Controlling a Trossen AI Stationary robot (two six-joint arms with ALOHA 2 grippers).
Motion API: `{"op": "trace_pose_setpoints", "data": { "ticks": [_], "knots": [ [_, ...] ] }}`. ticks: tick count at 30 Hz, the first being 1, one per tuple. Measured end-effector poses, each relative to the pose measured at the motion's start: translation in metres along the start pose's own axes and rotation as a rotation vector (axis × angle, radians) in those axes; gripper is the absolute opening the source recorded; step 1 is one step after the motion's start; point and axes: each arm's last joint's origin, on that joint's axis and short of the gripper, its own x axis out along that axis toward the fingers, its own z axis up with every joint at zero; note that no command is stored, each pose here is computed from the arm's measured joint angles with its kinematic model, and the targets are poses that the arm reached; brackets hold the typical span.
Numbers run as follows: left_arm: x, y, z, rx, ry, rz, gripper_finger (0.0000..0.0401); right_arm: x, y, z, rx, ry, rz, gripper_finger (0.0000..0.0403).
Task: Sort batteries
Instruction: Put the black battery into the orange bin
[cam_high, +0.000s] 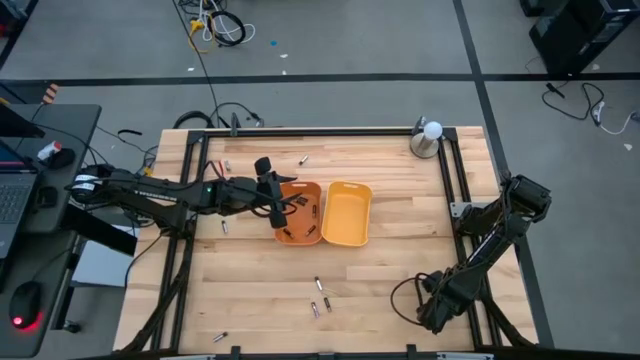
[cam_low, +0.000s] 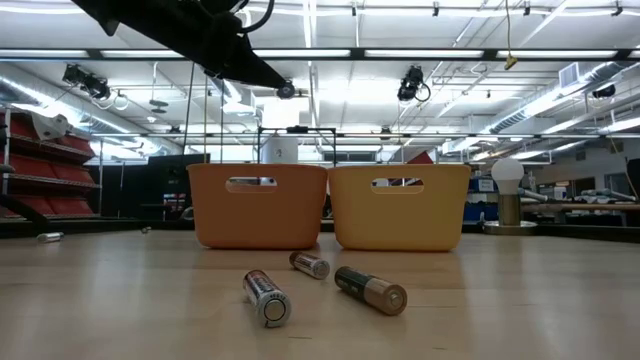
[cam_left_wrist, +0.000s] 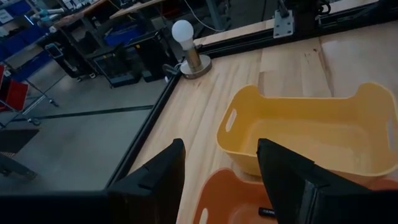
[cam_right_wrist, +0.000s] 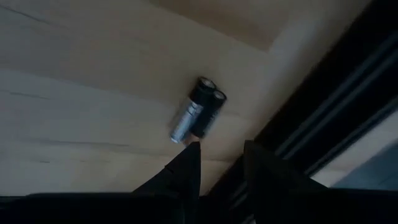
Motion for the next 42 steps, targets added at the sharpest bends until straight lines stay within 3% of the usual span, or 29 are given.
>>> {"op": "trace_pose_setpoints", "data": {
  "ticks": [7, 17, 21, 24, 28, 42],
  "knots": [
    [0.000, 0.000, 0.000, -0.001, -0.001, 0.001, 0.0198, 0.000, 0.000, 0.000, 0.037, 0.014, -0.014, 0.0108],
    [0.000, 0.000, 0.000, -0.002, -0.001, 0.002, 0.0198, 0.016, 0.011, 0.008, 0.072, 0.069, -0.120, 0.0101],
    [0.000, 0.000, 0.000, -0.007, -0.003, 0.003, 0.0198, 0.014, 0.012, 0.010, 0.092, 0.057, -0.102, 0.0100],
    [0.000, 0.000, 0.000, -0.009, -0.004, 0.003, 0.0198, 0.013, 0.025, 0.010, 0.107, 0.068, 0.001, 0.0100],
    [0.000, 0.000, 0.000, -0.013, -0.002, 0.002, 0.0198, 0.013, 0.030, 0.010, 0.092, 0.061, 0.055, 0.0098],
    [0.000, 0.000, 0.001, -0.007, -0.005, 0.003, 0.0198, 0.012, 0.024, 0.016, 0.086, 0.004, 0.008, 0.0098]
  ]
}}
